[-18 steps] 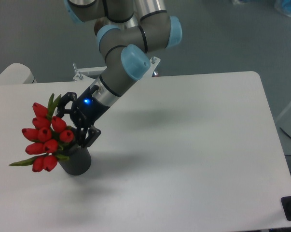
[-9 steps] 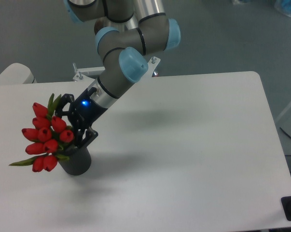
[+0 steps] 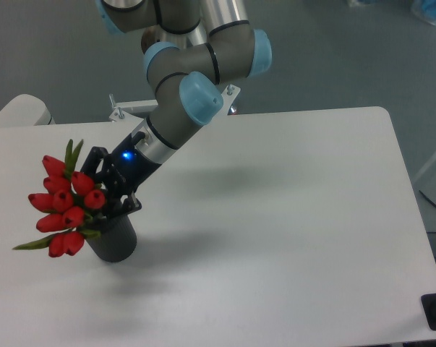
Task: Pick up the flowers from the vase
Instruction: 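Close the gripper around the red tulip stems at the vase rim, then lift the gripped tulips upward out of the grey vase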
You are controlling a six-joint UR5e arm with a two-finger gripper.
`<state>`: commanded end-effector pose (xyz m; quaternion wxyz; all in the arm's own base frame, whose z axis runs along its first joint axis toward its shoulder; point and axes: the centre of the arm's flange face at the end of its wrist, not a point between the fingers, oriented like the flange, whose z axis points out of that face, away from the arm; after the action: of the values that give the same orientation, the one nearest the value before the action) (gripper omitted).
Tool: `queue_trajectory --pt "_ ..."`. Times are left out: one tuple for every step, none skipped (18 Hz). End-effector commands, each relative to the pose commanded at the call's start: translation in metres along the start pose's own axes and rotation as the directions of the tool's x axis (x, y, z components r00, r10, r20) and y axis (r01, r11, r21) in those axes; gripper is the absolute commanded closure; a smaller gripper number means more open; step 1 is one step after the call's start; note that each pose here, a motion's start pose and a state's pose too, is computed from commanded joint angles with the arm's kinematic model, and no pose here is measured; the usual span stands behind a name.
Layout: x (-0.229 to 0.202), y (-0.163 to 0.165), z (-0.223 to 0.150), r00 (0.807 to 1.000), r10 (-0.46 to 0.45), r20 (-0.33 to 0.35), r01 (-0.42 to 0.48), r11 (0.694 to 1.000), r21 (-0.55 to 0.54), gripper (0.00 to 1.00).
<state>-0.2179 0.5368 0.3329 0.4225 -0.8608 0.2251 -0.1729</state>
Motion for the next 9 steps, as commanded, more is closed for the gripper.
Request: queue_trajectory --pt "-0.0006 0.0000 0.0002 1.000 0.000 0.000 0.000 1.000 0.000 0.59" --pt "-0.0006 0.0000 0.0002 1.000 0.000 0.000 0.000 1.000 0.000 0.60" --pt "-0.0024 0.0015 0.0008 1.000 -0.003 0.000 0.003 1.000 -0.001 0.60" --pt "-0.0032 0.0024 0.0007 1.000 -0.004 -0.001 0.004 1.000 0.001 0.60" --pt "-0.0041 0.0023 -0.0003 1.000 -0.004 0.002 0.004 1.000 0.000 0.62" --pt "-0.0052 0.0014 -0.0016 1.000 -0.002 0.005 0.002 1.000 0.001 0.64" --pt "-0.0052 0.0014 -0.0016 1.000 -0.002 0.005 0.002 1.000 0.001 0.64" --pt "-0.0055 0.0008 -0.0020 1.000 -0.001 0.006 0.001 1.000 0.001 0.64" --pt "-0.0056 0.0004 -0.0031 1.000 0.000 0.007 0.000 1.000 0.003 0.64"
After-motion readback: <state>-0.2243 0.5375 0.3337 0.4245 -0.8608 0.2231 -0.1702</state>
